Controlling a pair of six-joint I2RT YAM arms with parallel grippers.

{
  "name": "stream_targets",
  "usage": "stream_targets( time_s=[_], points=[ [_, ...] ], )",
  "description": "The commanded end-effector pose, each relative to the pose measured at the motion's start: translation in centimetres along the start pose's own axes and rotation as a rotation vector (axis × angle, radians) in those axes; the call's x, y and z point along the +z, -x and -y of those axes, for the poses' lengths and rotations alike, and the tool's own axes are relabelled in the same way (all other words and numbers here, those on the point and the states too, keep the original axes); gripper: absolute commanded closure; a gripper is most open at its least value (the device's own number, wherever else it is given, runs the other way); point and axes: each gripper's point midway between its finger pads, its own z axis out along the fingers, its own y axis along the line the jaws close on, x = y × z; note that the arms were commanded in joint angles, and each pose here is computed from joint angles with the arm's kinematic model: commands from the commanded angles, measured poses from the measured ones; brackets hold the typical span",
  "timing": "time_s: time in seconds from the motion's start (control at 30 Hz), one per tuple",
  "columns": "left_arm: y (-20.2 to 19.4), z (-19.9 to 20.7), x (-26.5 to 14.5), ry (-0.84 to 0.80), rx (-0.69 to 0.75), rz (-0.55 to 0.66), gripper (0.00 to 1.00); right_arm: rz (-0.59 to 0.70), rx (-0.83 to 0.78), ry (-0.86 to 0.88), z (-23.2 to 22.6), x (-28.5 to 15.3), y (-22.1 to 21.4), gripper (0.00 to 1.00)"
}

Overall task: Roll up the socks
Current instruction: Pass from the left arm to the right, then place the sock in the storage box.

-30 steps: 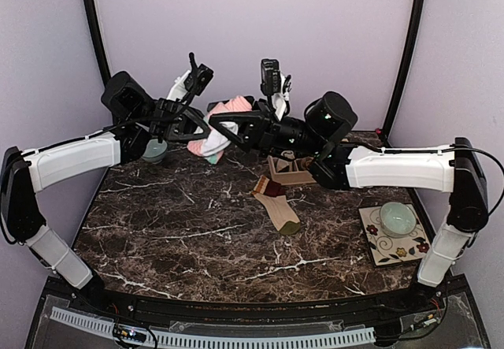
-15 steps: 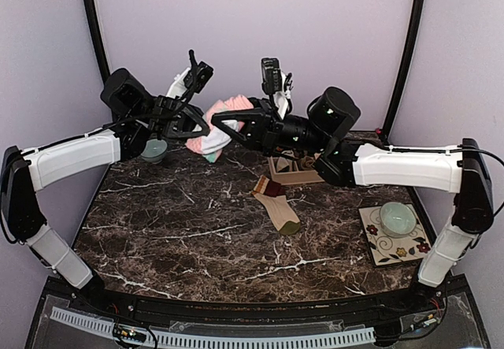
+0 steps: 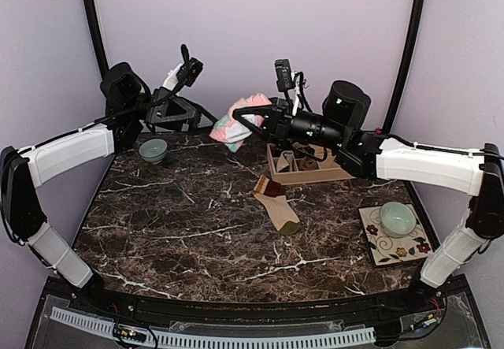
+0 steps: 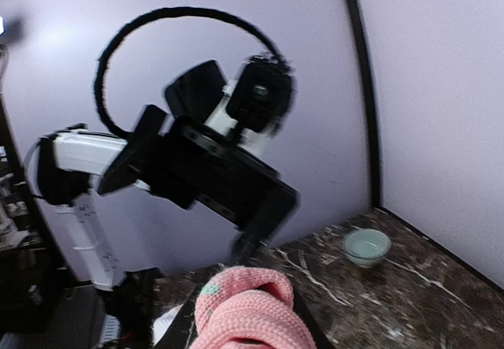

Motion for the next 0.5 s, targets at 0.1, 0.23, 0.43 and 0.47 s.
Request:
stream_targets(
  time_s=[0.1,0.23,0.43,0.47],
  points=[
    [-0.9,-9.1,-9.0,0.679,0.083,0.038,0.01,-0.338,-0.011,-0.804,19.3,-10.7,-7.3,1.00],
    [-4.4,-13.3,-12.7,0.971,0.052,-0.141,0.01,-0.448,-0.051,-1.080,26.0,-15.5,-8.3,1.00],
    [-7.8,-13.8,-15.3,1.145,0.178,-0.257,0.01,-0.523,-0.013,-1.286,35.8,-20.8,-8.9,1.00],
    [-8.1,-13.7,-15.5,1.155,0.185,-0.257,0.01,-0.532,-0.006,-1.302,37.0,-21.3,-9.1,1.00]
  ],
)
